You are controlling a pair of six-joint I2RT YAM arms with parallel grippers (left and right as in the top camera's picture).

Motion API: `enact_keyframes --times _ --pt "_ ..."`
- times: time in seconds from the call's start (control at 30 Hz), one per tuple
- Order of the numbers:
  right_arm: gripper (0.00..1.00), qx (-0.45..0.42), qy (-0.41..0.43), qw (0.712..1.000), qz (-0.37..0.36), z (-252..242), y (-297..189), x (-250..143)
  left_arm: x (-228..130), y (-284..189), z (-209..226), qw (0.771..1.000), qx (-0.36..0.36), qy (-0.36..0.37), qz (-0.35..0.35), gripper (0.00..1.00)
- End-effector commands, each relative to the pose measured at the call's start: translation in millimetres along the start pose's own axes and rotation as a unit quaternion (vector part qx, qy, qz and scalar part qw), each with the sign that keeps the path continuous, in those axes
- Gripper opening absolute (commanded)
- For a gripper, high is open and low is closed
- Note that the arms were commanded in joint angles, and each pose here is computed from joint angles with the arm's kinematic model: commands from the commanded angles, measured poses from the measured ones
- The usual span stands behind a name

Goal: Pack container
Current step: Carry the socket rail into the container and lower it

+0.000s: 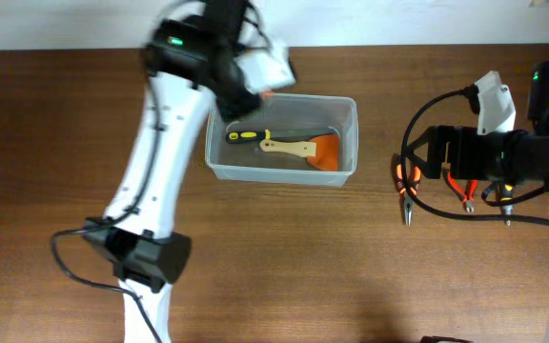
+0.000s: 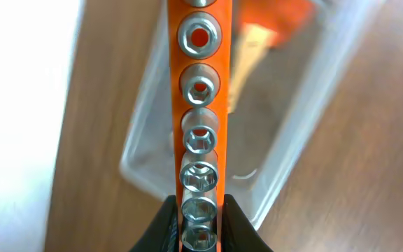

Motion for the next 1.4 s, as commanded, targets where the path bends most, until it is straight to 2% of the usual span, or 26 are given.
enact_keyframes --times 0.0,0.23,0.33,0.6,0.8,1.1,1.27,1.37 --pt "0.99 0.008 -0.006 1.0 -0.002 4 -2 0 11 33 -18 0.986 -0.049 0.158 0.007 0.03" --pt "0.99 0.008 -0.006 1.0 -0.002 4 -2 0 4 106 -24 0.979 -0.077 0.185 0.036 0.03" --pt "0.99 0.008 -0.006 1.0 -0.002 4 -2 0 6 125 -19 0.975 -0.066 0.208 0.03 0.03" --pt "0.99 0.007 -0.004 1.0 0.003 4 -2 -2 19 171 3 0.976 -0.012 0.215 0.015 0.04" --pt "0.99 0.007 -0.004 1.0 0.003 4 -2 -2 27 180 5 0.976 0.0 0.219 0.009 0.04" --pt "0.99 0.007 -0.004 1.0 0.003 4 -2 -2 9 176 -33 0.975 -0.104 0.195 0.036 0.04" --pt "0.99 0.007 -0.005 1.0 0.001 4 -2 -1 21 176 -49 0.972 -0.141 0.187 -0.02 0.04" --pt "0.99 0.007 -0.004 1.0 0.001 4 -2 -2 27 181 -54 0.97 -0.146 0.191 -0.03 0.03"
Point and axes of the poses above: each gripper's point midway between its finger pads, its own y axis out along the fingers, its own z axis along the line the jaws close on, x = y × z, the point moved 5 cm from there along -y, back along the fingers, and after that the axes turned 12 degrees about y, right-handed, at the moved point
